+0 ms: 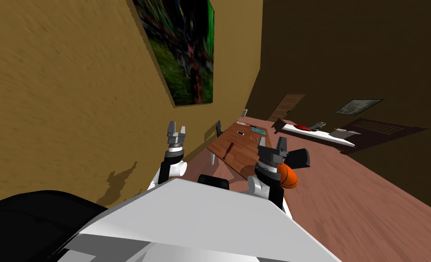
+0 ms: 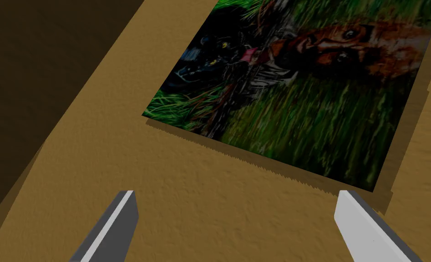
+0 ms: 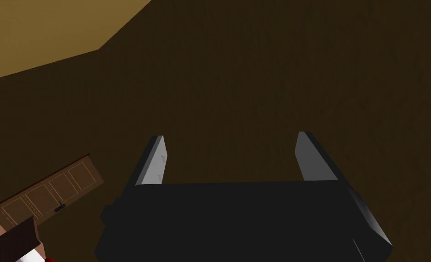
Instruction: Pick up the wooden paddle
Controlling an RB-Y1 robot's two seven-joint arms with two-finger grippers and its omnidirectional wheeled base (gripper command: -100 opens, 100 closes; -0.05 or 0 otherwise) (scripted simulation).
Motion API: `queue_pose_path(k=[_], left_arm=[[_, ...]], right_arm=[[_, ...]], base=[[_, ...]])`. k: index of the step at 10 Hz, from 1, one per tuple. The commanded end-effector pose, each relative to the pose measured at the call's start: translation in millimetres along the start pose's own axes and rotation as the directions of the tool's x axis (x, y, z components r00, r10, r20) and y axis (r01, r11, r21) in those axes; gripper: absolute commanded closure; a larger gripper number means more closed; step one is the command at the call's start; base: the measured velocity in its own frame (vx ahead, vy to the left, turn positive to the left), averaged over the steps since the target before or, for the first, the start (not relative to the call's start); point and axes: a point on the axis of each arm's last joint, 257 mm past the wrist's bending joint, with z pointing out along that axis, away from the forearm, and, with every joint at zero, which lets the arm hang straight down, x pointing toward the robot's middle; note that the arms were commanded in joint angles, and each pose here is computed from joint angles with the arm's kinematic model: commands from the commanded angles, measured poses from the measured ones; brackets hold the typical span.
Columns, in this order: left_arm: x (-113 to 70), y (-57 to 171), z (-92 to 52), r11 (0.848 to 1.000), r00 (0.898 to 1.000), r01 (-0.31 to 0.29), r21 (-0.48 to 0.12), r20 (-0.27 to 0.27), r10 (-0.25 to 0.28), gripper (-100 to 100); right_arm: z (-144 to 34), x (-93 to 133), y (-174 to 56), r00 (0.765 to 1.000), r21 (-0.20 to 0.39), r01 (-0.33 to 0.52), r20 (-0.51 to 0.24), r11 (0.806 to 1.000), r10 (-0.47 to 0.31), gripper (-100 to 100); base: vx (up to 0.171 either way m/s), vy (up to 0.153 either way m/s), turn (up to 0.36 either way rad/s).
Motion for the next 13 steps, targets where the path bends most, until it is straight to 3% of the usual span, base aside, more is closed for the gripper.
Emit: queue_pose_path(k=[1, 3, 5, 8, 9, 11, 12, 13], left_arm=[[0.0, 0, 0.0, 1.0, 1.0, 0.0, 0.0, 0.0, 0.0, 0], [0.0, 0, 0.0, 1.0, 1.0, 0.0, 0.0, 0.0, 0.0, 0], [0.0, 0, 0.1, 1.0, 1.0, 0.0, 0.0, 0.0, 0.0, 0], [0.0, 0, 0.1, 1.0, 1.0, 0.0, 0.0, 0.0, 0.0, 0], [0.0, 0, 0.1, 1.0, 1.0, 0.0, 0.0, 0.0, 0.0, 0], [0.0, 0, 0.0, 1.0, 1.0, 0.0, 0.0, 0.0, 0.0, 0], [0.0, 0, 0.1, 1.0, 1.0, 0.0, 0.0, 0.0, 0.0, 0], [0.0, 0, 0.0, 1.0, 1.0, 0.0, 0.0, 0.0, 0.0, 0]], right_arm=[[1.3, 7, 0, 0.999, -0.004, 0.028, -0.037, 1.0, -0.028, -100], [3.5, 20, -1, 0.991, -0.019, 0.088, -0.101, 0.996, -0.089, -100], [5.3, 36, -3, 0.968, -0.051, 0.174, -0.174, 0.983, -0.18, -100], [4.8, 63, -10, 0.896, -0.127, 0.319, -0.282, 0.939, -0.343, -100], [4.4, 64, -11, 0.888, -0.134, 0.337, -0.285, 0.932, -0.362, -100], [0.0, 81, -22, 0.806, -0.202, 0.435, -0.348, 0.877, -0.48, -100], [-0.8, 83, -22, 0.793, -0.212, 0.451, -0.35, 0.867, -0.498, -100], [-4.8, 91, -31, 0.737, -0.252, 0.5, -0.378, 0.829, -0.56, -100]], base=[[-0.054, 0.013, 0.031], [-0.099, 0.018, 0.057], [-0.119, -0.011, 0.091], [-0.121, -0.027, 0.138], [-0.078, -0.024, 0.055], [-0.076, -0.028, 0.189], [-0.076, -0.025, 0.073], [-0.063, -0.013, 0.158]])
